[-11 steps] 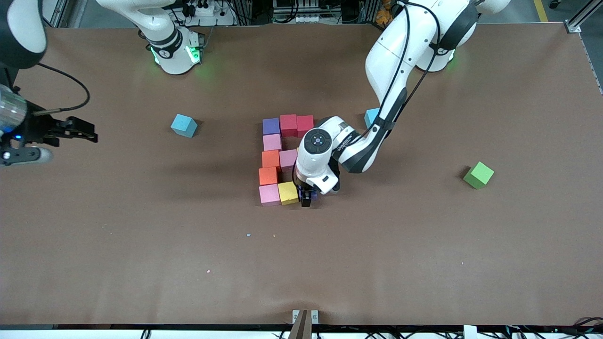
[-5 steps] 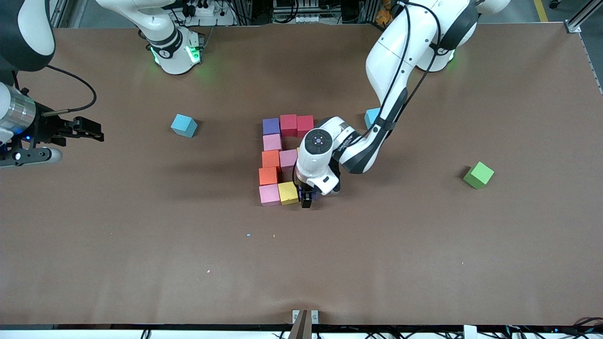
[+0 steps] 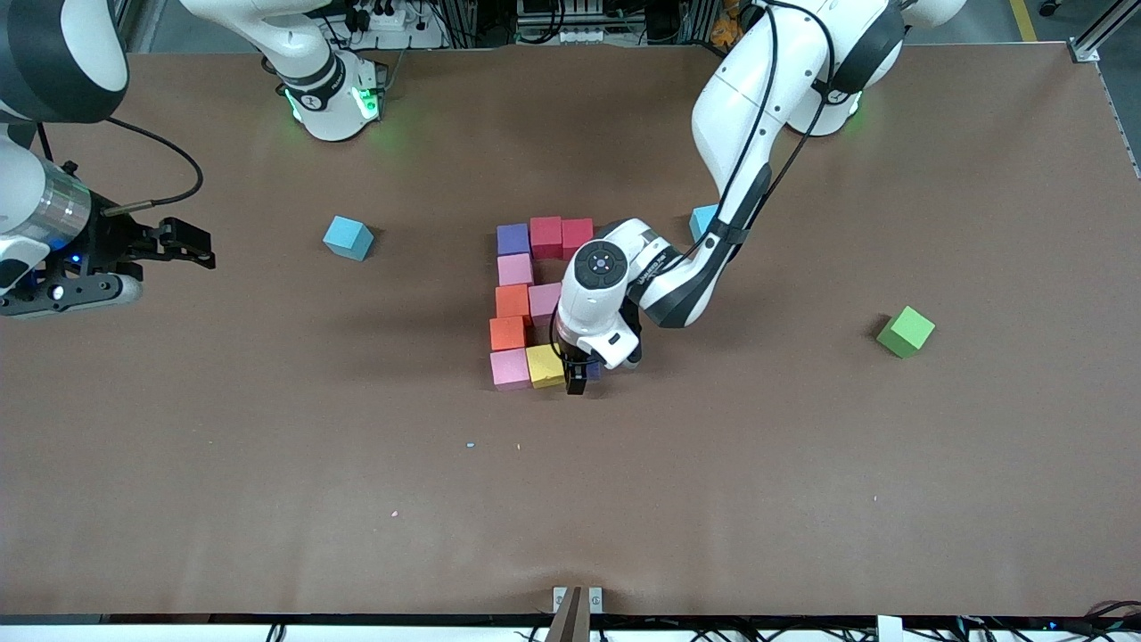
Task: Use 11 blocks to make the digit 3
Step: 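Lower the purple cube beside the yellow cube with the left gripper, then open the left gripper to release the purple cube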
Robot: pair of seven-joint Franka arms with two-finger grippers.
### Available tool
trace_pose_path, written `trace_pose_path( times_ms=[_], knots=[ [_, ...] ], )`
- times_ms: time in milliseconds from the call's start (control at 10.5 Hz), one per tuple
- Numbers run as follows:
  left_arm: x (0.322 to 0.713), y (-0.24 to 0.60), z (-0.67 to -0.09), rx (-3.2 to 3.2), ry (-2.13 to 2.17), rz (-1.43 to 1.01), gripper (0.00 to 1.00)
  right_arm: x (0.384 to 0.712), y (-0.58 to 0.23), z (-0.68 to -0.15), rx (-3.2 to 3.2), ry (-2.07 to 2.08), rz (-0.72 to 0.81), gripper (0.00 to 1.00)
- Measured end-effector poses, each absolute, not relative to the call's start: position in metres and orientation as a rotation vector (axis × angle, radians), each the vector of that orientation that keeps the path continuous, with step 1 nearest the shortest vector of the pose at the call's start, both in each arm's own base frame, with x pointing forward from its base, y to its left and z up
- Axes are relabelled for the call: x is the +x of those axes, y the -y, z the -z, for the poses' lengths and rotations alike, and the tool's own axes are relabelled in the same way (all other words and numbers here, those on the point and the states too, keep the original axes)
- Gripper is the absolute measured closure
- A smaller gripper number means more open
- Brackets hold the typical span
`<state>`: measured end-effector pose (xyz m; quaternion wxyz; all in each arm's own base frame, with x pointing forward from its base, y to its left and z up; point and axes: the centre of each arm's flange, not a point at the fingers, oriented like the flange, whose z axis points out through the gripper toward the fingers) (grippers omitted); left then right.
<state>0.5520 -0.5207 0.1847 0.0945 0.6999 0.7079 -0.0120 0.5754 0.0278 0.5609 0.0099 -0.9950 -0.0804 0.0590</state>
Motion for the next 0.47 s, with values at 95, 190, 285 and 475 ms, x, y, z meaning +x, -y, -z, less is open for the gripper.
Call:
trace_pose_path(
  times_ms=[95, 190, 285, 475],
  knots=[
    [0.552, 0.522, -0.187, 2.076, -2.098, 0.036, 0.00, 0.575, -0.027, -0.561, -3.106, 0.250, -0.184, 0.00],
    [0.552, 0.522, -0.192, 2.076, -2.097, 0.036, 0.00, 0.575, -0.028, -0.561, -3.106, 0.250, -0.184, 0.00],
    [0.553, 0.523, -0.199, 2.077, -2.098, 0.035, 0.00, 0.576, -0.029, -0.562, -3.106, 0.253, -0.170, 0.00],
    [0.553, 0.525, -0.211, 2.073, -2.093, 0.038, 0.00, 0.579, -0.038, -0.563, -3.107, 0.277, -0.130, 0.00]
  ],
)
